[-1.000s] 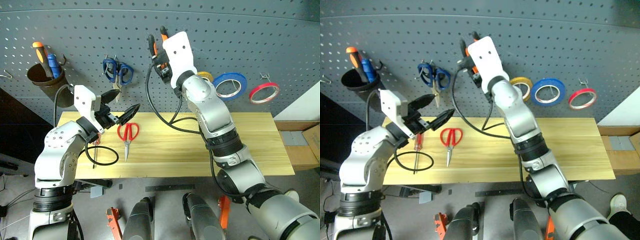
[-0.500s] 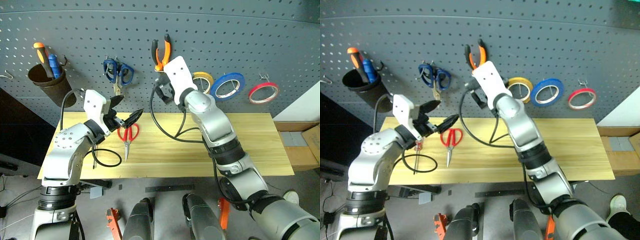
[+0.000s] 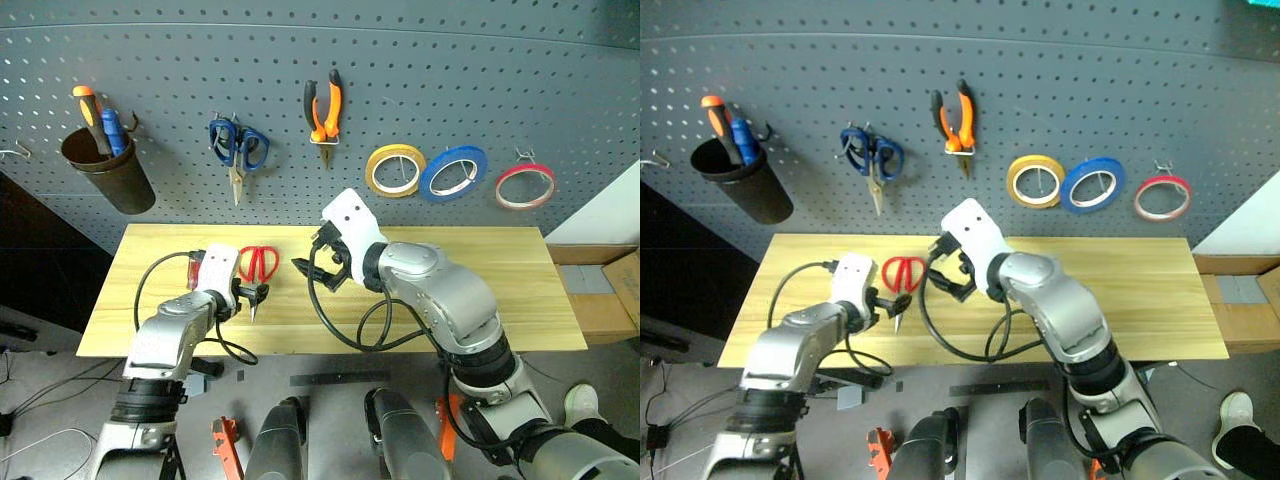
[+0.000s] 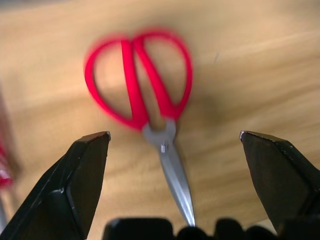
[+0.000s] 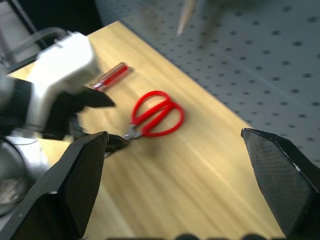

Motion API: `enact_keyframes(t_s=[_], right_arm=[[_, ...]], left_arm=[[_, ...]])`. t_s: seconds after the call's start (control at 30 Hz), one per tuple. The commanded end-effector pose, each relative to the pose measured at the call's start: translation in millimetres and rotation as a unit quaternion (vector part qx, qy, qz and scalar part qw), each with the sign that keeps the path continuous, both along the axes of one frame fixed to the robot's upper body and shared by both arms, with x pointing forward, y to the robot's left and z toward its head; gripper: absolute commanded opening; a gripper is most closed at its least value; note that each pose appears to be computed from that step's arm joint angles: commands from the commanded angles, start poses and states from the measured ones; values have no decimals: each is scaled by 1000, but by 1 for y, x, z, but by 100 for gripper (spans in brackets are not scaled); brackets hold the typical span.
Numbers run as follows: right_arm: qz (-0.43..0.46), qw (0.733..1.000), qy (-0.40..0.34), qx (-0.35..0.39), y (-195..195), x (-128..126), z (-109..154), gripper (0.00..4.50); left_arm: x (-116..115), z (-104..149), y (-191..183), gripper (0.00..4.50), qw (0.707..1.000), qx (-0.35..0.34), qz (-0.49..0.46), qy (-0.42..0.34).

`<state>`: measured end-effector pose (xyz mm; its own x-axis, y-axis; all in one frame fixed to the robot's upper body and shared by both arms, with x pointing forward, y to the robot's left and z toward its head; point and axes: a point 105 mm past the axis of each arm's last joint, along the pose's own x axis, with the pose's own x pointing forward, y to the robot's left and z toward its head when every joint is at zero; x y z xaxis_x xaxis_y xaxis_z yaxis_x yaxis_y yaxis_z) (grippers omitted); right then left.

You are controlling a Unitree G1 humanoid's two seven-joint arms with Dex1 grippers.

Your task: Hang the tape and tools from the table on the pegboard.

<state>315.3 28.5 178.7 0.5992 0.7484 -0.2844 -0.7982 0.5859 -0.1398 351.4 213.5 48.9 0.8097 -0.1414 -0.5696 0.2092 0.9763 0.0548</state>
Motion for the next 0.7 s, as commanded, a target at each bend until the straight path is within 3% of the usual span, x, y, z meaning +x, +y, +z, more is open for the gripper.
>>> enact_keyframes(t_s=[0.03, 0.37, 0.5, 0.7], right_arm=[[19, 1000, -18, 10, 6, -9, 12, 442], [16, 1000, -23, 3, 4, -9, 13, 442], [12, 999, -30, -5, 1, -7, 13, 450], [5, 999, -37, -12, -3, -4, 15, 450]], left_arm=[[6, -7, 2, 450, 999, 18, 17, 21], [22, -27, 1, 450, 996, -10, 75, 52], [24, -30, 10, 361, 994, -12, 101, 50], [26, -32, 17, 148, 994, -9, 103, 36]])
